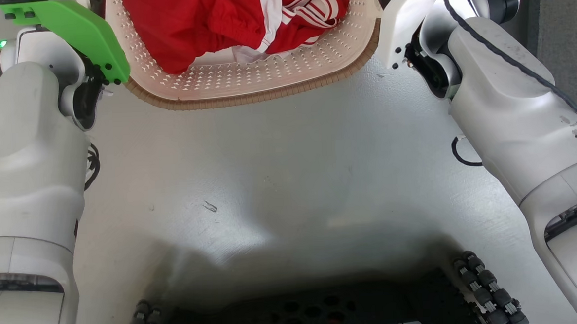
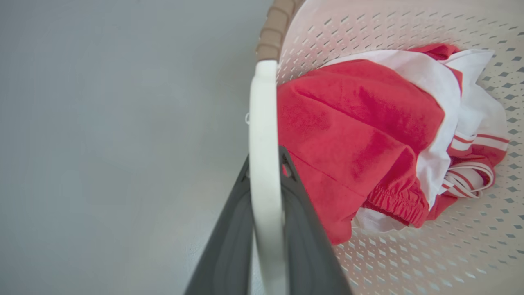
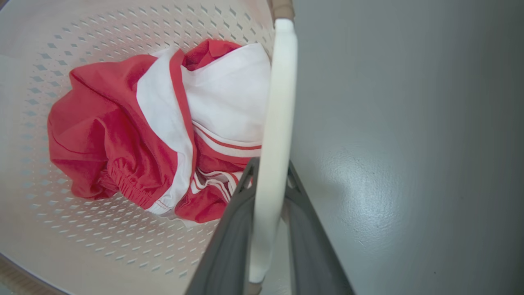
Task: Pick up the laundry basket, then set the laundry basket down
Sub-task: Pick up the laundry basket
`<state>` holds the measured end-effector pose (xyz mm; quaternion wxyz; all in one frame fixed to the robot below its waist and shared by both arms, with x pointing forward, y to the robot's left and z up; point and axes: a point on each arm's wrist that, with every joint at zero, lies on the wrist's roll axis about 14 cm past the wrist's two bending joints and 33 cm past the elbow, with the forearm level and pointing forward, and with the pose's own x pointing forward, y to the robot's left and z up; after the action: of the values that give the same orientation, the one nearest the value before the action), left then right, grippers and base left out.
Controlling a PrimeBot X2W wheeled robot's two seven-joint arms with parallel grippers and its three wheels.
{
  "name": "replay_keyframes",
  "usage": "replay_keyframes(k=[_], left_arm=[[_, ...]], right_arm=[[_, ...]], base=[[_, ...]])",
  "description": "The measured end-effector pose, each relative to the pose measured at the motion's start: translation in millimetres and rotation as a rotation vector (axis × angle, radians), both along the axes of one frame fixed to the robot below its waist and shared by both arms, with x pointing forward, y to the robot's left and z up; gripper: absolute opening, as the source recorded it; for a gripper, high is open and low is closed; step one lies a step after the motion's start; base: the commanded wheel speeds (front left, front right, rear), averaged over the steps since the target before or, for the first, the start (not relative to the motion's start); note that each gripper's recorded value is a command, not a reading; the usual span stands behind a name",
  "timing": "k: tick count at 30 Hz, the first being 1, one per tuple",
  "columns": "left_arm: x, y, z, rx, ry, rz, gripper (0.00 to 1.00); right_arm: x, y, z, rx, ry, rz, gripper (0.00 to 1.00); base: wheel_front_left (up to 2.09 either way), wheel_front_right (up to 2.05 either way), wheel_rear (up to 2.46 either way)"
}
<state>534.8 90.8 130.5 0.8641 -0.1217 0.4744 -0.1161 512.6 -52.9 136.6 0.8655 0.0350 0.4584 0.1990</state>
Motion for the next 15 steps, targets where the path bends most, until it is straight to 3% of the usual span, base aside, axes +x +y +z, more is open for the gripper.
replay_keyframes(k=[15], left_arm=[[-11,-3,15,0.0,0.016,0.013,0.0]], right_arm=[[-5,-4,17,-0.013,-0.017,-0.015,0.0]], base=[[0.0,0.0,0.0]])
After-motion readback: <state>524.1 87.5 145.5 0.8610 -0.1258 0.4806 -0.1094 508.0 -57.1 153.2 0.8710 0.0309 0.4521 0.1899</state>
